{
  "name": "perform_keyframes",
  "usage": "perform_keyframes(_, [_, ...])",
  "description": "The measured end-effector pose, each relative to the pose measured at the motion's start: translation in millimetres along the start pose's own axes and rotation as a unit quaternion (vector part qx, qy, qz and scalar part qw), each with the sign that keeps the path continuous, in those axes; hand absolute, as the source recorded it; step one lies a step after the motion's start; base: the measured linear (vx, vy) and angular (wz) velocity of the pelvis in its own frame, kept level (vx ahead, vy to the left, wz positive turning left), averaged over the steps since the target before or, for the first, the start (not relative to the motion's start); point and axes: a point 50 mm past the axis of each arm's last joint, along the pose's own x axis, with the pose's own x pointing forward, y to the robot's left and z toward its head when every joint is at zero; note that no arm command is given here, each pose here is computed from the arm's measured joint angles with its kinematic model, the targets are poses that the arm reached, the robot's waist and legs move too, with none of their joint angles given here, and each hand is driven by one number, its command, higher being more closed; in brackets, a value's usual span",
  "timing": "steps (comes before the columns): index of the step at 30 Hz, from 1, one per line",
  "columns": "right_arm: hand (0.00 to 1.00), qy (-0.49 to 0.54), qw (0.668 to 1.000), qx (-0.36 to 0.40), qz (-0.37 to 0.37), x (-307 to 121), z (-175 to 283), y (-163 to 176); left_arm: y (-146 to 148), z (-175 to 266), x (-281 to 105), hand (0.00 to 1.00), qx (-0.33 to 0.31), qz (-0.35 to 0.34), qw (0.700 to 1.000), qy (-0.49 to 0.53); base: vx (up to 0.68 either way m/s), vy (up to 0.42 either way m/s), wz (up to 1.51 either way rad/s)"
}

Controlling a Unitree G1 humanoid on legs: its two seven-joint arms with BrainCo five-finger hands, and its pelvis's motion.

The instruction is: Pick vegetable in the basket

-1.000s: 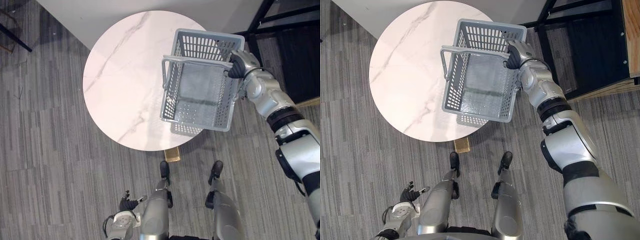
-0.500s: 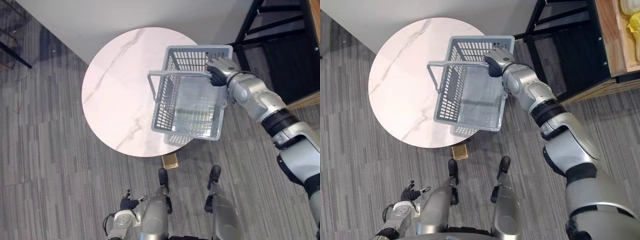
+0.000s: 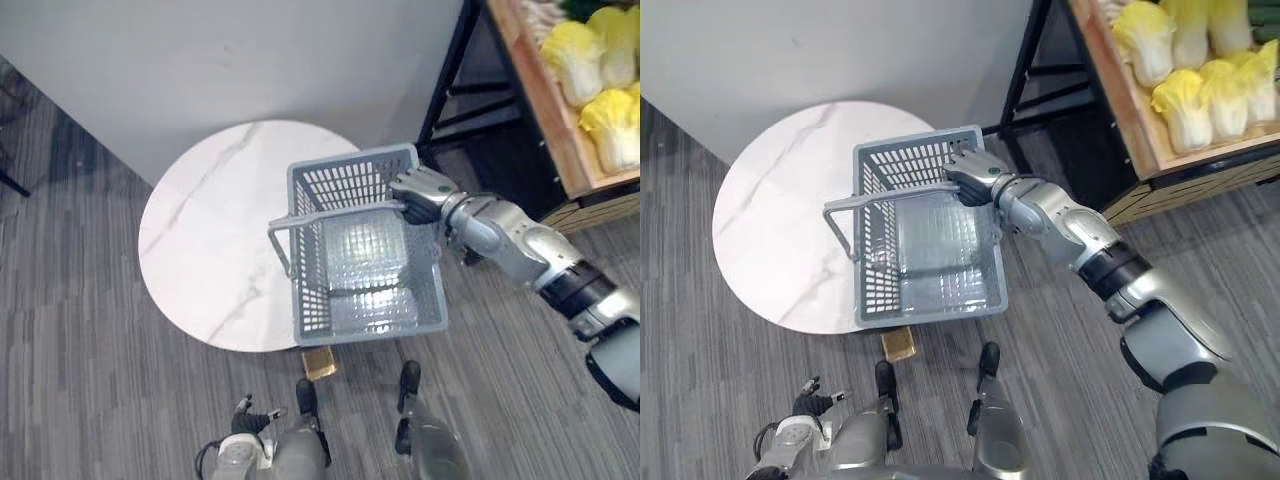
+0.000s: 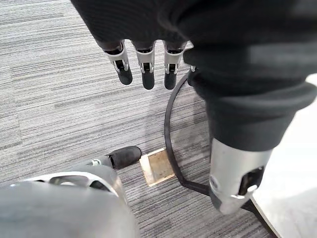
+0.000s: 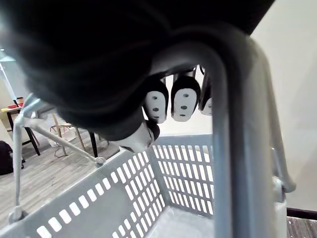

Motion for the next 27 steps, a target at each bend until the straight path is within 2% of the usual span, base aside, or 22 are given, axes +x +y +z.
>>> perform_keyframes(8, [1.00,-0.036,0.994,0.097,0.034,-49,14,32,5,-21,-5,0.00,0.013,-0.002,0.999,0.029,0.02,0.000,-0.11])
perform_keyframes(22, [1.00,0.043,0.974,0.210,0.079,-123,13,89,13,-54,-18,0.00,0.031,-0.019,0.997,0.071,0.02,-0.006,-0.06])
perform_keyframes(27, [1.00,0.048,0.978,0.199,0.037,-130,15,76,22,-39,-12,0.00,0.053,-0.018,0.998,0.041,-0.15,0.133,-0.55])
